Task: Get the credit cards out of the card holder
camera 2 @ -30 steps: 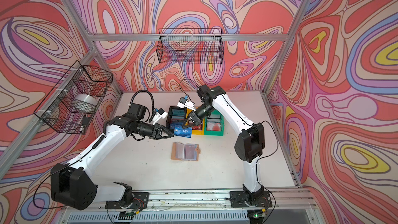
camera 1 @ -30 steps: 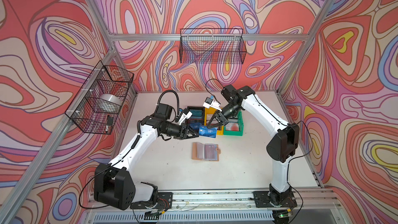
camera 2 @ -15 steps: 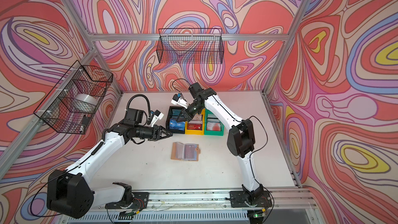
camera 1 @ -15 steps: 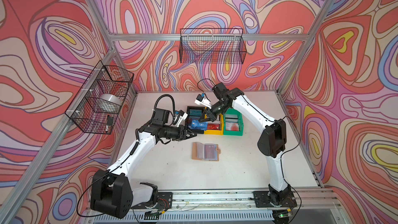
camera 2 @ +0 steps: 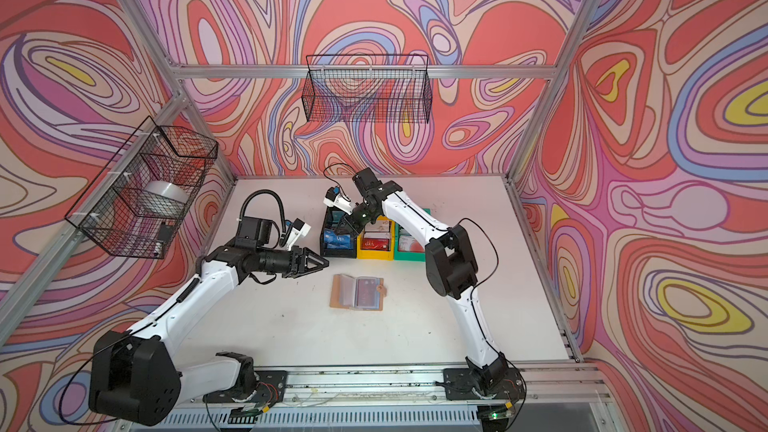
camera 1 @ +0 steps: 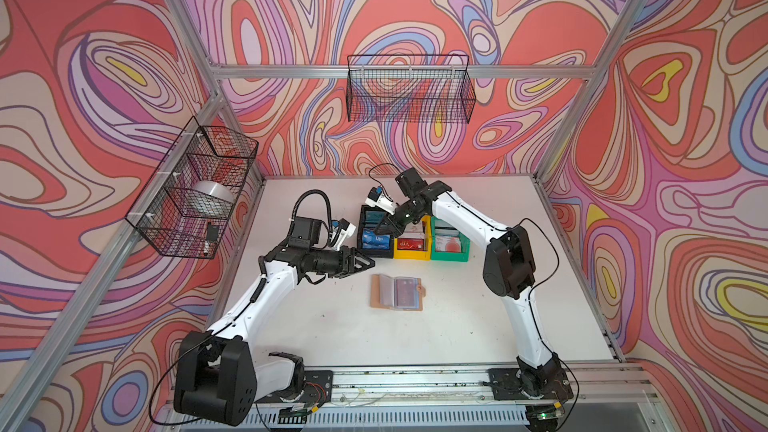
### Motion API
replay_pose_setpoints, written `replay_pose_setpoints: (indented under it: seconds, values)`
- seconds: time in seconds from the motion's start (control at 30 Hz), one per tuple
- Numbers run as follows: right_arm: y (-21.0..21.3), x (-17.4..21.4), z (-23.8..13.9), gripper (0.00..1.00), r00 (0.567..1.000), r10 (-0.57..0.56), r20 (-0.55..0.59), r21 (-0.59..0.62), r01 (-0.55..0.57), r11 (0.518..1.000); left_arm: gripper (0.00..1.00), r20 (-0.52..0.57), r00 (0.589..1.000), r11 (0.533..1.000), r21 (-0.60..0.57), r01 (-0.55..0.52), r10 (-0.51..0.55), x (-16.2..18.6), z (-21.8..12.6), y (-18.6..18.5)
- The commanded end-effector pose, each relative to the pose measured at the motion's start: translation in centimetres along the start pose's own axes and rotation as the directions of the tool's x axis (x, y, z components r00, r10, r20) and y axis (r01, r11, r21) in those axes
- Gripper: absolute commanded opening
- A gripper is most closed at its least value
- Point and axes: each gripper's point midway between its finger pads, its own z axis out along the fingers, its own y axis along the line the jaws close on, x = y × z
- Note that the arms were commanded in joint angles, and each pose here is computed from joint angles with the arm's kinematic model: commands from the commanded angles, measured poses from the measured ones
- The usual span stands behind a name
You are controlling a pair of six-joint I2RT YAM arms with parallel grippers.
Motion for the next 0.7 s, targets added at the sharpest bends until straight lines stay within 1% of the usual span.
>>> replay_pose_setpoints:
  seconds: [0.0, 0.17, 0.37, 0.67]
  values:
    - [-1.7, -0.5, 0.7, 0.00, 0.999, -0.045, 0.005, 0.048, 0.045, 0.998, 0.48, 0.021, 0.999, 0.999, 0.037, -0.026, 0.026, -0.2, -0.5, -0.9]
    - [-2.6, -0.5, 1.1, 0.00, 0.997, -0.077, -0.004, 0.060, 0.077, 0.995, 0.48, 0.029, 0.999, 0.999, 0.031, -0.020, 0.019, -0.3, -0.7, -0.8]
    - [-3.2, -1.0, 0.7, 0.00, 0.996, -0.088, 0.008, 0.060, 0.088, 0.994, 0.48, 0.038, 0.999, 1.000, 0.027, -0.011, 0.010, -0.4, -0.6, -0.5]
    - [-3.9, 0.8, 1.8, 0.00, 0.995, -0.090, -0.046, 0.047, 0.092, 0.995, 0.48, 0.047, 0.999, 1.000, 0.029, -0.010, 0.008, -0.7, -0.9, -0.5]
